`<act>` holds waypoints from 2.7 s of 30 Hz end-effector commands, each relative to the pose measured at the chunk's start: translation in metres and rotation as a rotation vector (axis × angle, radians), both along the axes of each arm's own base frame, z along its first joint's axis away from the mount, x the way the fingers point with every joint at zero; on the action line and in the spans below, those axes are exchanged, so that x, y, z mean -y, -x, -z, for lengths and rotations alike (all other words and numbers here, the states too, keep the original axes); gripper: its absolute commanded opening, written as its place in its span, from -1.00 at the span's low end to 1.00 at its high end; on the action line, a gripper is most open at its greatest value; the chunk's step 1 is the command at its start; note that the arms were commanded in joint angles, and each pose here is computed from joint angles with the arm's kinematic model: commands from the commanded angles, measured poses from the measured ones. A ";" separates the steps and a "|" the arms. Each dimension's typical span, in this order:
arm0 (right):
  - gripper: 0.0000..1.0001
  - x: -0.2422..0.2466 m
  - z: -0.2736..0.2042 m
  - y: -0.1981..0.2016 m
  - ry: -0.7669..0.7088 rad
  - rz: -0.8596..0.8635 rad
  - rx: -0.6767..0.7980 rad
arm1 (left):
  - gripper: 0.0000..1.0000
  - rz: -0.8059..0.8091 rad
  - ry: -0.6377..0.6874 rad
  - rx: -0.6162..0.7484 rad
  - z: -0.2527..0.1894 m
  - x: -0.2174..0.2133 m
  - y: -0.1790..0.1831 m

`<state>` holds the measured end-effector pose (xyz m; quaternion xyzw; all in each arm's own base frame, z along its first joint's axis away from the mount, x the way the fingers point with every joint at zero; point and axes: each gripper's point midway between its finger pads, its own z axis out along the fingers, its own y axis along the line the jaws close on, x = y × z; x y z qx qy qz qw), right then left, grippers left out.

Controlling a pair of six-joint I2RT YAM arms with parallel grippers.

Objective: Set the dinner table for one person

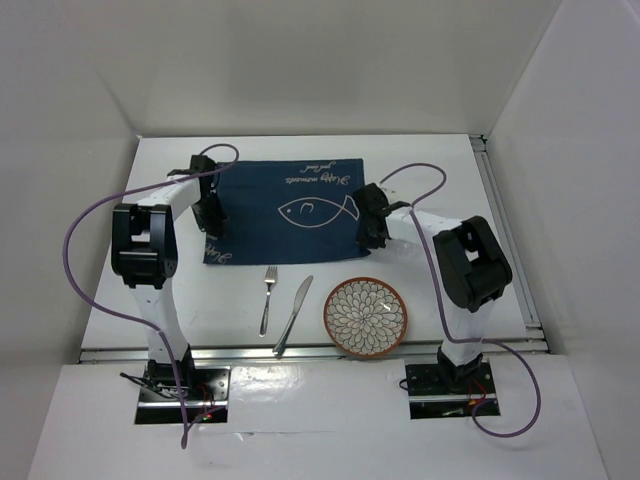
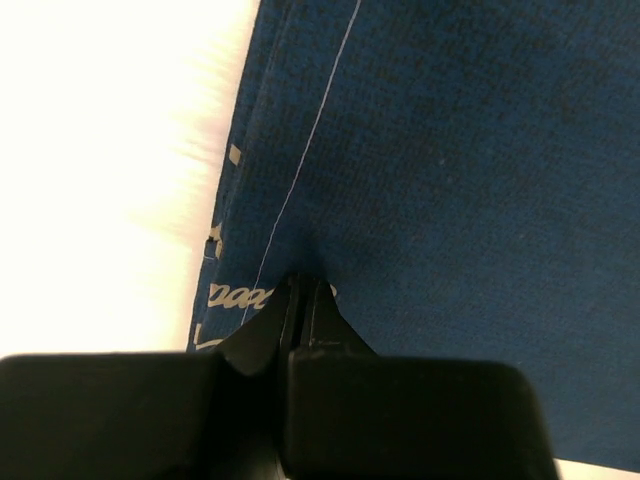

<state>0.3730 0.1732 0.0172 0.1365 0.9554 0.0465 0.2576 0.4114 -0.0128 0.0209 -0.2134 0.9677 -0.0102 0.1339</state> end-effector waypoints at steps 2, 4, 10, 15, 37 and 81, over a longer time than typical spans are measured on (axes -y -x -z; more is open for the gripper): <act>-1.00 0.025 -0.001 0.022 0.080 0.058 -0.036 | -1.00 0.011 0.017 -0.003 0.015 0.016 -0.007; -1.00 0.030 -0.007 0.019 0.083 0.073 -0.020 | -1.00 0.036 0.027 -0.007 0.018 0.028 -0.010; -1.00 0.045 -0.013 0.016 0.148 0.109 -0.018 | -1.00 0.071 0.036 -0.004 0.019 0.044 -0.018; -1.00 0.058 -0.007 0.019 0.166 0.133 -0.033 | -1.00 0.066 0.017 -0.014 0.017 0.044 -0.011; -1.00 0.067 -0.007 0.036 0.172 0.155 -0.037 | -1.00 0.037 -0.073 0.042 -0.020 0.028 0.018; 0.75 0.171 -0.107 0.016 0.017 0.314 0.152 | -0.73 0.218 0.016 0.399 -0.172 0.082 0.070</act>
